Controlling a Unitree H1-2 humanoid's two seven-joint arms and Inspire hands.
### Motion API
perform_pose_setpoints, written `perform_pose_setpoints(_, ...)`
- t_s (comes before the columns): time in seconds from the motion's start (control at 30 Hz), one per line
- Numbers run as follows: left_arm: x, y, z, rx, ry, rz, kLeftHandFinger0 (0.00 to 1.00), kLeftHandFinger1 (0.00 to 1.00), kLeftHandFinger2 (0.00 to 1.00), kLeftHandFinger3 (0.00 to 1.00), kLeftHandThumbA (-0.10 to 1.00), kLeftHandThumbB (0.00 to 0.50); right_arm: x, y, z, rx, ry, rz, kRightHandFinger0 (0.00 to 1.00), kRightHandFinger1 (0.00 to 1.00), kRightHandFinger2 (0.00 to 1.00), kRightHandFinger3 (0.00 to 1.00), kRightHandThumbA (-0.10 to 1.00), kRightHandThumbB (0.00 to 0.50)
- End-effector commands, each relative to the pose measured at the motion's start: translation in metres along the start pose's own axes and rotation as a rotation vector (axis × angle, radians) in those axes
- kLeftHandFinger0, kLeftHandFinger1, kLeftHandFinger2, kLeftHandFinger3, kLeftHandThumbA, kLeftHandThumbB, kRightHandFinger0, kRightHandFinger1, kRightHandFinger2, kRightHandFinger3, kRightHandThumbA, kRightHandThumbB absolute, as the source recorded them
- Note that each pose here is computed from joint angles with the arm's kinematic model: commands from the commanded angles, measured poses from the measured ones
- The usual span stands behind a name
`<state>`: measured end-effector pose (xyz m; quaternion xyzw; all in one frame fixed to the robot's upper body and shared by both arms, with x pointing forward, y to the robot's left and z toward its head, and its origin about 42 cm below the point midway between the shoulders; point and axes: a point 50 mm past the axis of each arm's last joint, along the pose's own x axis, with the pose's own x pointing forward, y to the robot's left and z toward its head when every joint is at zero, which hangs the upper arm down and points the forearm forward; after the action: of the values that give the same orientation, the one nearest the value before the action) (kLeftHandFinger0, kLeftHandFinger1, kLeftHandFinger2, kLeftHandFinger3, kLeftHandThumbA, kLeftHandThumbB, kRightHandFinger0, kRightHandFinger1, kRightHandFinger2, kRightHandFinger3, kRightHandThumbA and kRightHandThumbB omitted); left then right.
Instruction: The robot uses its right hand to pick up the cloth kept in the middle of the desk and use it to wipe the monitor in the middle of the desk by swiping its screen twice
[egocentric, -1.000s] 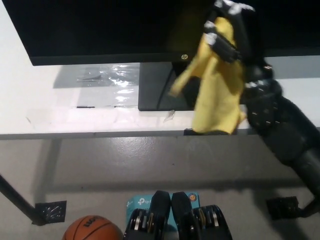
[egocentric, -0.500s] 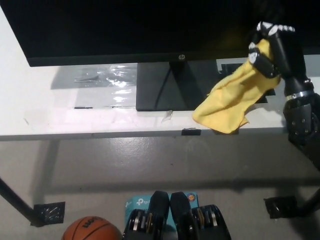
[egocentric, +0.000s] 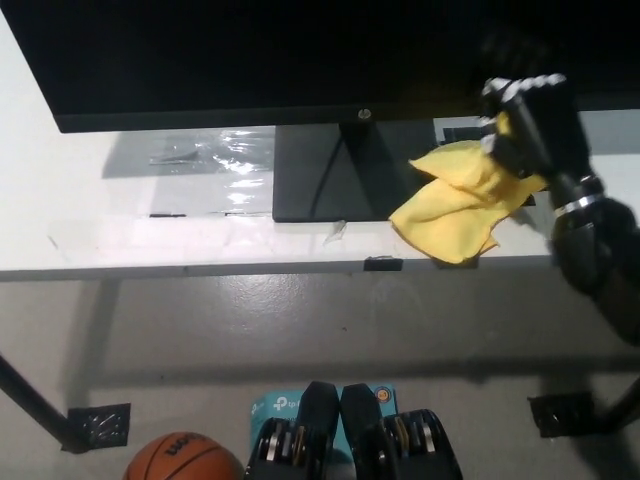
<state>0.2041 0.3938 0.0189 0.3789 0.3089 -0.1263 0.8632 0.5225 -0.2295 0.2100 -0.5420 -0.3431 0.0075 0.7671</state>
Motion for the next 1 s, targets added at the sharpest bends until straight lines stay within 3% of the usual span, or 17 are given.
perform_pose_setpoints(0.0,-0.003,0.014,0.002,0.023,-0.035,0.064,1.00,1.00,0.99,0.86,0.36,0.259,-0.001,0.013,0.015,0.009,-0.051,0.065,0.20,0.36,0.62,0.90,-0.10,0.000)
perform_pose_setpoints(0.03,-0.003,0.015,0.003,0.023,-0.035,0.068,1.00,1.00,0.99,0.86,0.36,0.258,-0.003,0.016,0.020,0.028,-0.064,0.089,0.26,0.47,0.66,1.00,-0.08,0.009)
perform_pose_setpoints(0.07,-0.002,0.018,0.005,0.022,-0.037,0.072,1.00,1.00,0.99,0.86,0.36,0.259,-0.003,0.016,0.024,0.048,-0.071,0.095,0.26,0.47,0.60,1.00,-0.03,0.000)
perform_pose_setpoints(0.1,-0.002,0.018,0.005,0.024,-0.038,0.073,1.00,1.00,0.99,0.86,0.36,0.258,-0.006,0.018,0.027,0.056,-0.087,0.118,0.32,0.52,0.63,1.00,0.04,0.000)
perform_pose_setpoints(0.17,-0.002,0.018,0.005,0.032,-0.042,0.072,1.00,1.00,0.99,0.87,0.38,0.257,-0.015,0.019,0.039,0.081,-0.142,0.150,0.64,0.79,0.82,1.00,0.35,0.000)
perform_pose_setpoints(0.2,-0.002,0.018,0.005,0.035,-0.038,0.069,1.00,1.00,0.99,0.88,0.39,0.254,-0.018,0.018,0.044,0.074,-0.159,0.158,0.76,0.92,0.94,1.00,0.42,0.013)
perform_pose_setpoints(0.23,-0.002,0.018,0.005,0.037,-0.036,0.067,1.00,1.00,1.00,0.88,0.39,0.255,-0.019,0.017,0.046,0.071,-0.166,0.162,0.82,0.96,0.98,1.00,0.46,0.015)
perform_pose_setpoints(0.3,-0.001,0.020,0.006,0.038,-0.036,0.074,1.00,1.00,1.00,0.88,0.39,0.258,-0.024,0.011,0.057,0.034,-0.197,0.183,1.00,1.00,1.00,1.00,0.64,0.053)
perform_pose_setpoints(0.37,-0.001,0.019,0.006,0.040,-0.034,0.074,1.00,1.00,0.99,0.88,0.40,0.258,-0.030,0.005,0.063,0.004,-0.183,0.238,1.00,1.00,1.00,1.00,0.78,0.112)
perform_pose_setpoints(0.47,-0.002,0.019,0.008,0.032,-0.032,0.070,1.00,1.00,1.00,0.89,0.40,0.255,-0.034,0.000,0.063,-0.029,-0.155,0.271,1.00,1.00,1.00,1.00,0.80,0.142)
perform_pose_setpoints(0.5,-0.002,0.019,0.007,0.022,-0.036,0.072,1.00,1.00,1.00,0.88,0.40,0.262,-0.035,0.000,0.060,-0.062,-0.133,0.288,1.00,1.00,1.00,1.00,0.92,0.219)
perform_pose_setpoints(0.57,-0.002,0.020,0.006,0.031,-0.029,0.069,1.00,1.00,1.00,0.88,0.40,0.258,-0.037,-0.001,0.058,-0.118,-0.091,0.310,1.00,1.00,1.00,1.00,1.00,0.285)
perform_pose_setpoints(0.63,-0.002,0.020,0.006,0.029,-0.029,0.070,1.00,1.00,1.00,0.87,0.39,0.261,-0.038,-0.001,0.056,-0.149,-0.074,0.311,1.00,1.00,1.00,1.00,1.00,0.410)
perform_pose_setpoints(0.67,-0.001,0.020,0.007,0.029,-0.031,0.068,1.00,1.00,1.00,0.88,0.39,0.258,-0.037,-0.002,0.055,-0.174,-0.065,0.310,1.00,1.00,1.00,1.00,1.00,0.450)
perform_pose_setpoints(0.77,-0.001,0.021,0.007,0.009,-0.025,0.065,1.00,1.00,1.00,0.89,0.39,0.261,-0.035,-0.004,0.054,-0.207,-0.034,0.320,1.00,1.00,1.00,1.00,1.00,0.500)
perform_pose_setpoints(0.97,0.000,0.022,0.009,0.021,-0.021,0.065,1.00,1.00,1.00,0.88,0.39,0.259,-0.031,-0.010,0.054,-0.280,0.012,0.350,1.00,1.00,1.00,1.00,1.00,0.500)
